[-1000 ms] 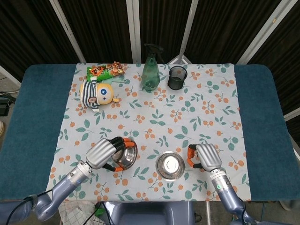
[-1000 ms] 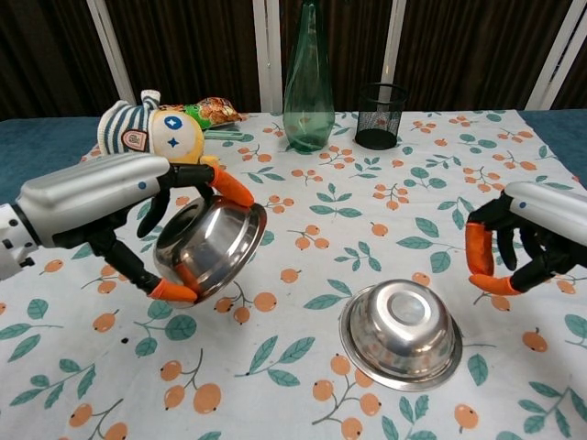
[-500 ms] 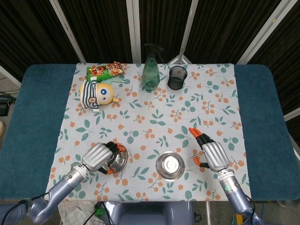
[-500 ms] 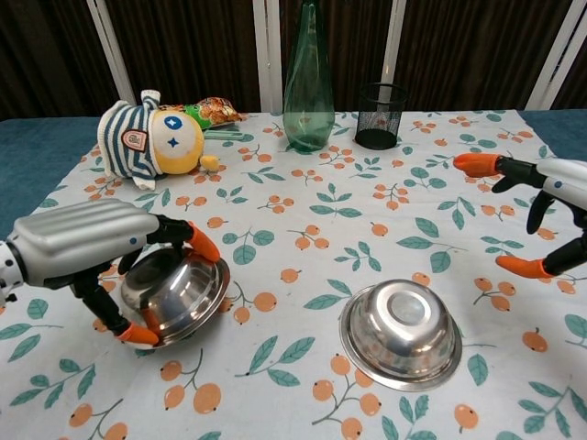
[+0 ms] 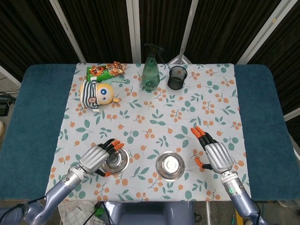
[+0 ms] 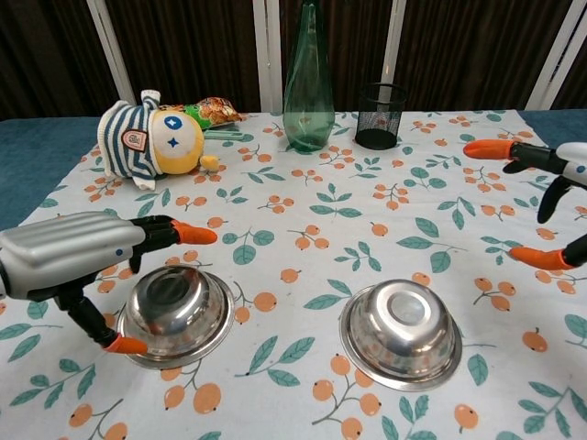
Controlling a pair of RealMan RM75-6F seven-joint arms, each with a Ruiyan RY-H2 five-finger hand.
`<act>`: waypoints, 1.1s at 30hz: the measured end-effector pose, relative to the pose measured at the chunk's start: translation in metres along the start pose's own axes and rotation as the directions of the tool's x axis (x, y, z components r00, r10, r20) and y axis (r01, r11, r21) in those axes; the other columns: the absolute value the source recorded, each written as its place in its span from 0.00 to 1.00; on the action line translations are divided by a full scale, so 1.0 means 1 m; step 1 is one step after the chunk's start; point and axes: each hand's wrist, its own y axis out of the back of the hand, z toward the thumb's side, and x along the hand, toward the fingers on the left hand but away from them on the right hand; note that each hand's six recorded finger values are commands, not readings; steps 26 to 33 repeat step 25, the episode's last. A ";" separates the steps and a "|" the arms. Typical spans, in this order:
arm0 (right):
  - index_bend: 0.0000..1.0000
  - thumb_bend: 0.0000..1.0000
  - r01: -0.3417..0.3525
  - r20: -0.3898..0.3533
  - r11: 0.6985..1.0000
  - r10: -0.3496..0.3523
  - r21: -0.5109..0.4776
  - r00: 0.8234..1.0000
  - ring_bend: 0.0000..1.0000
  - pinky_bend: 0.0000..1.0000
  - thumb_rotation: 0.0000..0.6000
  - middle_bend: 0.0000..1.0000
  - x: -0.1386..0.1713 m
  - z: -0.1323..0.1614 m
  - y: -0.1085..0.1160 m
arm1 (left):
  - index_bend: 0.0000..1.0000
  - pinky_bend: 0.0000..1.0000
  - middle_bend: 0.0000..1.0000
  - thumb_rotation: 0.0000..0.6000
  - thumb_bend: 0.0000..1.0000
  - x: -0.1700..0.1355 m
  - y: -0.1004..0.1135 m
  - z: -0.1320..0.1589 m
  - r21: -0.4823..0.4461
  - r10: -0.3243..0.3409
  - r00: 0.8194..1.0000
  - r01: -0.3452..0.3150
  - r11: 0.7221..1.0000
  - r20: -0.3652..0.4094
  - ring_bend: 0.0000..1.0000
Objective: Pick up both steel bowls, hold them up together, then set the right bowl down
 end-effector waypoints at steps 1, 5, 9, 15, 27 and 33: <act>0.00 0.34 0.003 -0.001 1.000 -0.003 -0.001 1.000 0.08 0.37 1.00 0.02 0.001 0.000 0.001 | 0.00 0.24 0.00 0.41 0.10 -0.002 0.003 0.001 -0.009 0.011 1.000 -0.011 1.000 0.004 0.00; 0.00 0.34 0.011 -0.001 1.000 -0.011 -0.009 1.000 0.04 0.33 1.00 0.00 0.008 0.000 0.007 | 0.00 0.18 0.00 0.36 0.09 -0.010 0.013 0.005 -0.046 0.043 0.999 -0.042 0.998 0.023 0.00; 0.00 0.34 0.029 0.004 0.999 -0.029 0.031 1.000 0.00 0.21 1.00 0.00 0.024 -0.007 0.021 | 0.00 0.15 0.00 0.37 0.11 -0.026 0.029 0.003 -0.064 0.089 0.996 -0.088 0.994 0.020 0.00; 0.00 0.34 0.054 0.038 0.990 -0.059 0.132 0.998 0.00 0.11 1.00 0.00 0.060 -0.023 0.044 | 0.00 0.14 0.00 0.47 0.12 -0.081 0.048 -0.023 -0.026 0.158 0.981 -0.162 0.986 -0.110 0.00; 0.00 0.34 0.158 0.216 0.902 -0.262 0.403 0.941 0.00 0.05 1.00 0.00 0.129 -0.071 0.071 | 0.00 0.14 0.00 0.52 0.13 -0.148 0.054 -0.036 0.114 0.273 0.910 -0.249 0.962 -0.312 0.00; 0.00 0.34 0.158 0.216 0.902 -0.262 0.403 0.941 0.00 0.05 1.00 0.00 0.129 -0.071 0.071 | 0.00 0.14 0.00 0.52 0.13 -0.148 0.054 -0.036 0.114 0.273 0.910 -0.249 0.962 -0.312 0.00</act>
